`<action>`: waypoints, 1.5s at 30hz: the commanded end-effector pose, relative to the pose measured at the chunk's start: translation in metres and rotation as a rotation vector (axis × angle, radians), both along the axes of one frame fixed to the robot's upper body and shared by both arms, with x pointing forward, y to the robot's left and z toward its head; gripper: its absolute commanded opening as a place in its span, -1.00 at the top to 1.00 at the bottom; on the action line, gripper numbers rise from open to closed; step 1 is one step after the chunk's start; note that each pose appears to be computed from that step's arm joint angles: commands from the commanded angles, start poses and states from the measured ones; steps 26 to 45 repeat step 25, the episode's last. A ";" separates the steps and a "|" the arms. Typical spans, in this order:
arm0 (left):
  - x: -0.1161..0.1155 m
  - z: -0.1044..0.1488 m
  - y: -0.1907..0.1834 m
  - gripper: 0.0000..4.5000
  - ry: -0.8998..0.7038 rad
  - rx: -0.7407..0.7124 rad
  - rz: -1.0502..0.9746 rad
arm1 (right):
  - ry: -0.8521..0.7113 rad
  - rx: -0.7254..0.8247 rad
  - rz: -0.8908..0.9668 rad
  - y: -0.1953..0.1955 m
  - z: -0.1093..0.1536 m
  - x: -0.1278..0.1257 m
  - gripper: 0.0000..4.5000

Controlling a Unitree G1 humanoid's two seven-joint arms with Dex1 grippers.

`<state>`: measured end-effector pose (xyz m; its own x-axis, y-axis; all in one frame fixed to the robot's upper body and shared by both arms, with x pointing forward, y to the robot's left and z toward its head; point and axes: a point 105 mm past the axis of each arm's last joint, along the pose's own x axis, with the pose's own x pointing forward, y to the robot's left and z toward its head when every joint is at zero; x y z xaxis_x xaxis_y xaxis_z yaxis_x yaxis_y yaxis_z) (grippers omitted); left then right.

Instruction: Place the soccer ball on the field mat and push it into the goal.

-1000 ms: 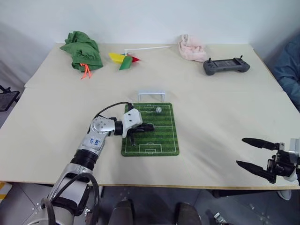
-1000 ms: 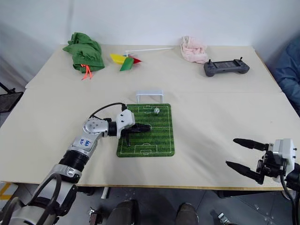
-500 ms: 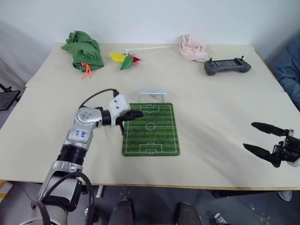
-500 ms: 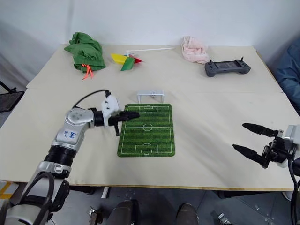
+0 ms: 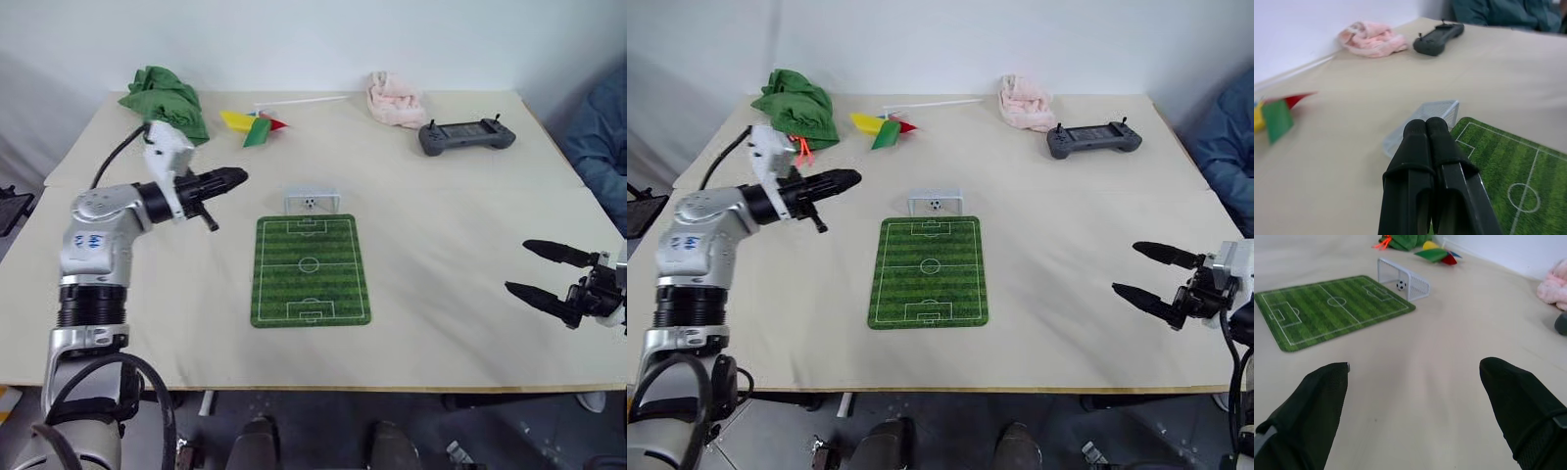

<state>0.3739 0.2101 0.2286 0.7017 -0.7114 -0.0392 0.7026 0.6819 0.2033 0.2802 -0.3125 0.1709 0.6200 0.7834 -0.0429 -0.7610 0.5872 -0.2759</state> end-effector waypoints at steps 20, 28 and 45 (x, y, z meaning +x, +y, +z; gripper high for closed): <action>-0.069 -0.036 0.077 -0.99 0.031 -0.074 0.188 | 0.003 -0.043 0.013 0.003 0.001 0.012 -1.00; -0.076 -0.047 0.083 -0.99 0.048 -0.097 0.229 | -0.018 -0.033 -0.006 0.006 -0.001 0.014 -1.00; -0.076 -0.047 0.083 -0.99 0.048 -0.097 0.229 | -0.018 -0.033 -0.006 0.006 -0.001 0.014 -1.00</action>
